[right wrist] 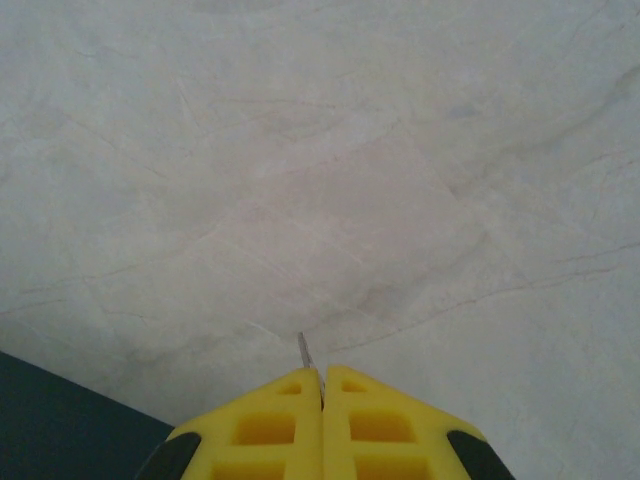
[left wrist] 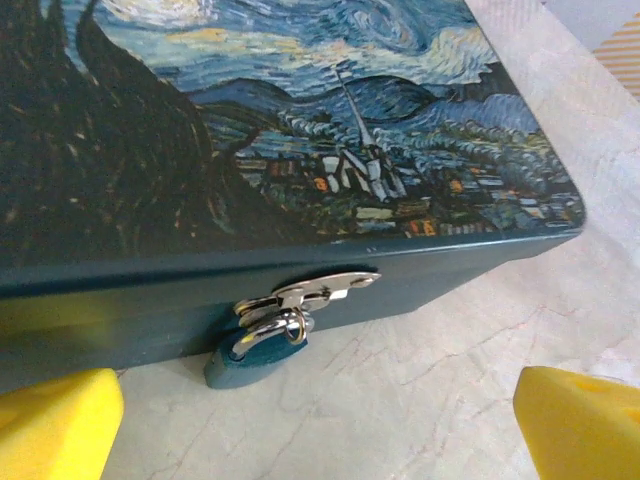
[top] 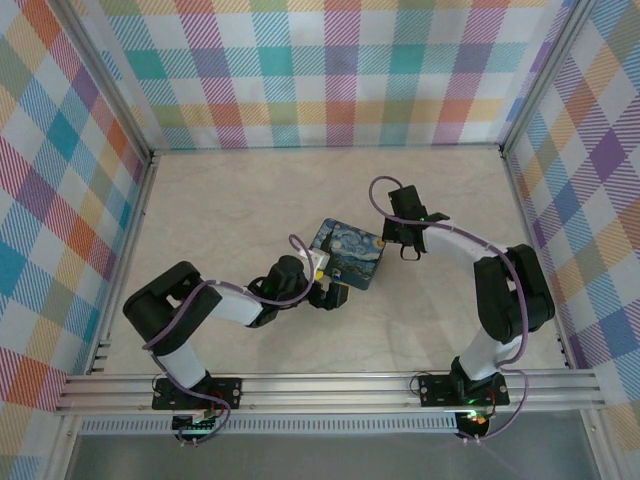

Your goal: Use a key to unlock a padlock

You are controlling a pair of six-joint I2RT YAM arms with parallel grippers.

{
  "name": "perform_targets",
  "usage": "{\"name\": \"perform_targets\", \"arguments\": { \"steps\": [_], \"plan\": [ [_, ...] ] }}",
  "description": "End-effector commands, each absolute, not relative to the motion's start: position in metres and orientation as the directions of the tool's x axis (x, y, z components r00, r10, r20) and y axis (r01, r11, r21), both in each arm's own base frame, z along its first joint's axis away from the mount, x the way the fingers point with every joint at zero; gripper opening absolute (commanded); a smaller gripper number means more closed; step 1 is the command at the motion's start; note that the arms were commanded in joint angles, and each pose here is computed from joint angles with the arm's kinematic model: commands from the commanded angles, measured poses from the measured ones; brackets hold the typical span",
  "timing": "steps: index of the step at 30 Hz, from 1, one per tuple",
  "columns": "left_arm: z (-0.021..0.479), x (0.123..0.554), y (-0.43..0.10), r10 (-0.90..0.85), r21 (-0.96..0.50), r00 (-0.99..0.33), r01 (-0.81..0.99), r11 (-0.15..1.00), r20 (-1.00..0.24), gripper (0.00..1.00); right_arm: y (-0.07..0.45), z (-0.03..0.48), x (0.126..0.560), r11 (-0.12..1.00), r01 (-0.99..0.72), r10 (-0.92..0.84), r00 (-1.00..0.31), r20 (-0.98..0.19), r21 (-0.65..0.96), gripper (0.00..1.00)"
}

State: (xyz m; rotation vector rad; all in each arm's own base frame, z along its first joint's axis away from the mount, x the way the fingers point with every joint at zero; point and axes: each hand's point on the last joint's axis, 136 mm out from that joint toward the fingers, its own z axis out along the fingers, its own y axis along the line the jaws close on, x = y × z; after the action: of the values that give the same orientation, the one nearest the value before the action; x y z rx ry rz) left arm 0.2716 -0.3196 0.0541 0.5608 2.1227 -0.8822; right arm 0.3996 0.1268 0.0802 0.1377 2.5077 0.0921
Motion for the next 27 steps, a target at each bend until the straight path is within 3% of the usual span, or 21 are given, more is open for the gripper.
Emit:
{"name": "perform_targets", "arguments": {
  "steps": [1,10,14,21,27],
  "plan": [
    [0.06,0.275,-0.334,0.104,-0.354,-0.542,0.67,0.652,-0.834,1.0,0.132,0.08,0.403,0.986,0.091,0.158,-0.788,-0.594,0.141,0.0],
    [0.057,0.266,-0.362,0.119,-0.379,-0.535,0.721,0.58,-0.837,0.93,0.158,0.066,0.401,0.98,0.075,0.169,-0.805,-0.569,0.185,0.0],
    [0.059,0.257,-0.369,0.14,-0.397,-0.534,0.755,0.521,-0.833,0.85,0.163,0.061,0.401,0.976,0.082,0.184,-0.807,-0.561,0.202,0.0],
    [0.065,0.247,-0.378,0.158,-0.416,-0.529,0.79,0.451,-0.834,0.82,0.166,0.059,0.402,0.975,0.084,0.189,-0.805,-0.562,0.208,0.0],
    [0.072,0.244,-0.375,0.168,-0.423,-0.524,0.806,0.414,-0.835,0.72,0.169,0.065,0.409,0.979,0.065,0.167,-0.803,-0.572,0.193,0.0]
  ]
}}
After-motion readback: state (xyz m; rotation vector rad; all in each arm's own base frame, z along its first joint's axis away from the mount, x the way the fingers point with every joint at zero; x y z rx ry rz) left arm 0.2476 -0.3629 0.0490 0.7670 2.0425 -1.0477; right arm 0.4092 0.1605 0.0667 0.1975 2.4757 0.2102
